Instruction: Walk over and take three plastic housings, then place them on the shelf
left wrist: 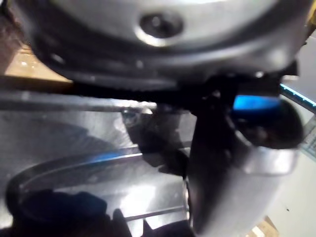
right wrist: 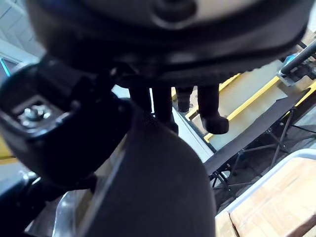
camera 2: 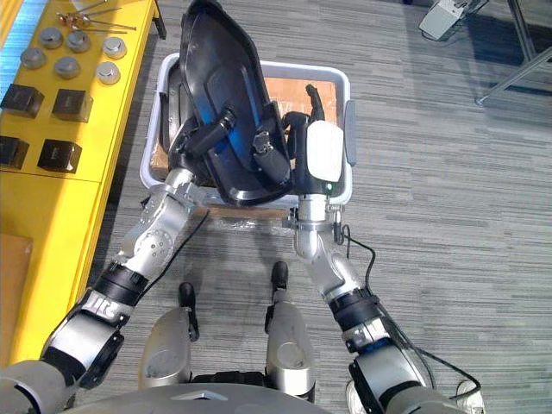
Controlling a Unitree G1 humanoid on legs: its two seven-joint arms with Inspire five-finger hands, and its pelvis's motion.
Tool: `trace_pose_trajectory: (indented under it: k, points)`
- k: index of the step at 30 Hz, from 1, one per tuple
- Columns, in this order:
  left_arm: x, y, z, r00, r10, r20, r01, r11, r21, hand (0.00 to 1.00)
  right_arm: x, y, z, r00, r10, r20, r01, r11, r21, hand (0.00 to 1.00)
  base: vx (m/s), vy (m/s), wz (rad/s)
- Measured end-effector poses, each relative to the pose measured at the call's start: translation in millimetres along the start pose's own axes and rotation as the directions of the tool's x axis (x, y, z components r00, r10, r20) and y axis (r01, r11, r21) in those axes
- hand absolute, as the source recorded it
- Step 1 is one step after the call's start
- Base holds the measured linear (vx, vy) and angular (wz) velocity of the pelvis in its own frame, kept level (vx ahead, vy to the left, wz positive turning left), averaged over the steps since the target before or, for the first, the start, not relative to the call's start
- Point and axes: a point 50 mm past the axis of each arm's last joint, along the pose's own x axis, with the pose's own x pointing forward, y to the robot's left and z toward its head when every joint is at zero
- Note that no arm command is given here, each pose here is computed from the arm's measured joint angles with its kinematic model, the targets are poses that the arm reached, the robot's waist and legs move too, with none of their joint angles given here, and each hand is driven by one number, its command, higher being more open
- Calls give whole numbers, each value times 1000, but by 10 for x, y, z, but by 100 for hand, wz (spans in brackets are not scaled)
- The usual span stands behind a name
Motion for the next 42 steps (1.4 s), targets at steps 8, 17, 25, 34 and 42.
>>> trace_pose_trajectory:
  k: [8, 17, 25, 34, 42]
  points:
    - [-324, 77, -175, 998, 50, -22, -52, 994, -98, 0, -315, -37, 45, 1000, 17, 12, -18, 999, 39, 100, 48, 10, -3]
    - [-612, -81, 44, 938, 223, 264, -259, 959, 112, 0, -708, -86, 2, 915, 1, -404, 185, 887, 422, 100, 23, 3, 2]
    - [-836, 94, 202, 780, 372, 503, -554, 784, 280, 0, -850, -264, -47, 842, 100, -529, 337, 669, 663, 100, 17, 2, -7]
    - [-1239, 550, 375, 482, 544, 687, -851, 477, 220, 0, -1088, -551, -197, 808, 99, -580, 435, 564, 702, 100, 15, 15, -7]
    - [-1396, 618, 319, 526, 514, 678, -835, 463, 297, 0, -1429, -708, -422, 690, 112, -715, 656, 321, 683, 100, -7, 12, -6]
